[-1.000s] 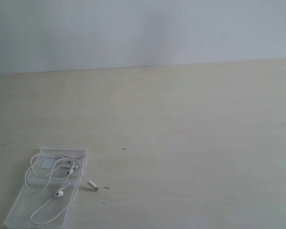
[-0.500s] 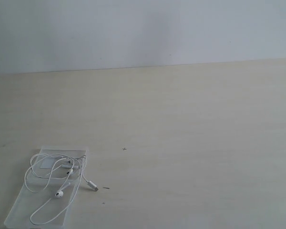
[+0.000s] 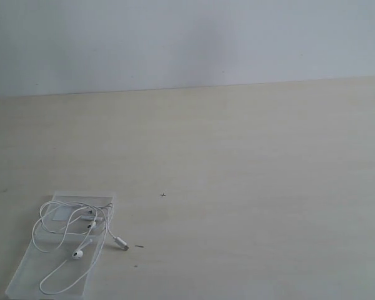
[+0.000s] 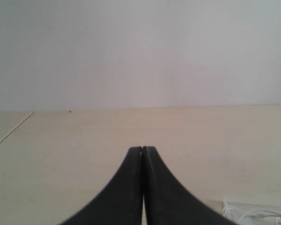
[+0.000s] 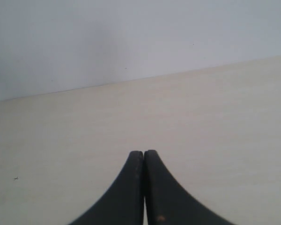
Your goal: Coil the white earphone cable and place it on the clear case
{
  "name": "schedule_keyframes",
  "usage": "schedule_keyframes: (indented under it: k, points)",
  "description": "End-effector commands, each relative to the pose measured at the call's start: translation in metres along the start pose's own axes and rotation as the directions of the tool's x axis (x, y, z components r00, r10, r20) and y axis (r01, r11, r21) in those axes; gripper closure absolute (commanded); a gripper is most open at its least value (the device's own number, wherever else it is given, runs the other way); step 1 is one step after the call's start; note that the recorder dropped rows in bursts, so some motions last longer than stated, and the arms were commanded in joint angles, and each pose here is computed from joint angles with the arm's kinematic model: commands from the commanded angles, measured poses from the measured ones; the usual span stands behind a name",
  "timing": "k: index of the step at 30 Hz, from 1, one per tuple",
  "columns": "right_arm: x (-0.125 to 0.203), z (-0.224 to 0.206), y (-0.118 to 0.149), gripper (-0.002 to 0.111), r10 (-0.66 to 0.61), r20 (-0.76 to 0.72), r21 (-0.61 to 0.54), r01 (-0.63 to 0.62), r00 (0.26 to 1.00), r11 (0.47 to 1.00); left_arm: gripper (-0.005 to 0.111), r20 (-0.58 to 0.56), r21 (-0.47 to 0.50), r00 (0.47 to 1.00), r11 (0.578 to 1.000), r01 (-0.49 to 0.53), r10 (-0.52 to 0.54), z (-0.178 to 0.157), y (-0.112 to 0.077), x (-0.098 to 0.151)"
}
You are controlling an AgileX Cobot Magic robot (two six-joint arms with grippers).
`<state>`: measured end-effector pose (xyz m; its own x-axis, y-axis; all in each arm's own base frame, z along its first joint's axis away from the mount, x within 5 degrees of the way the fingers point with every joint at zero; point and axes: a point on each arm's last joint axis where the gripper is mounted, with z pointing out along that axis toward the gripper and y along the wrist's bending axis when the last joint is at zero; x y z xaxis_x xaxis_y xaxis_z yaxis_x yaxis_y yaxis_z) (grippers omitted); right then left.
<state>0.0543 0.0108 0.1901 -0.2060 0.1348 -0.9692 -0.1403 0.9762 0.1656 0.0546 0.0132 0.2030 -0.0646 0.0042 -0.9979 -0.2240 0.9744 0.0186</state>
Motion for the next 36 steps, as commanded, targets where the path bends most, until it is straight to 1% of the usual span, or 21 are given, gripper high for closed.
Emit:
schedule_keyframes:
  k: [1,4,7,12,14,16,18,23,29,36]
  points:
    - [0.001,0.000,-0.001,0.108,-0.011,0.010,0.006,0.011,1.000,1.000,0.107,-0.057,0.035,0.998,0.999,0.011,-0.009,0.000,-0.002,0.009]
    - [0.001,0.000,-0.001,0.108,-0.011,0.010,0.006,0.011,1.000,1.000,0.107,-0.104,0.049,0.995,0.999,0.012,-0.007,0.000,-0.003,0.013]
    - [0.001,0.000,-0.001,0.108,-0.011,0.010,0.006,0.011,1.000,1.000,0.107,-0.108,0.062,0.994,0.998,0.011,-0.004,0.000,-0.003,0.013]
    - [0.001,0.000,-0.001,0.108,-0.011,0.010,0.006,0.011,1.000,1.000,0.107,-0.129,0.069,0.991,0.997,0.037,-0.028,-0.001,-0.004,0.015]
    - [0.001,0.000,-0.001,0.108,-0.011,0.010,0.006,0.011,1.000,1.000,0.107,-0.168,0.066,0.986,0.997,0.031,-0.019,-0.001,-0.004,0.019]
    - [0.001,0.000,-0.001,0.108,-0.011,0.010,0.006,0.011,1.000,1.000,0.107,-0.199,0.068,0.980,0.998,-0.002,0.016,-0.002,-0.004,0.022]
    - [0.001,0.000,-0.001,0.108,-0.011,0.010,0.006,0.011,1.000,1.000,0.107,-0.195,0.073,0.980,0.997,-0.024,0.038,-0.002,-0.004,0.021]
    - [0.001,0.000,-0.001,0.108,-0.011,0.010,0.006,0.011,1.000,1.000,0.107,-0.199,0.034,0.980,0.999,-0.021,0.027,-0.002,-0.002,0.022]
    - [0.001,0.000,-0.001,0.108,-0.011,0.010,0.006,0.011,1.000,1.000,0.107,-0.201,0.042,0.980,0.999,0.000,0.008,-0.002,-0.003,0.022]
    - [0.001,0.000,-0.001,0.108,-0.011,0.010,0.006,0.011,1.000,1.000,0.107,-0.204,0.043,0.979,0.999,-0.002,0.011,-0.002,-0.003,0.022]
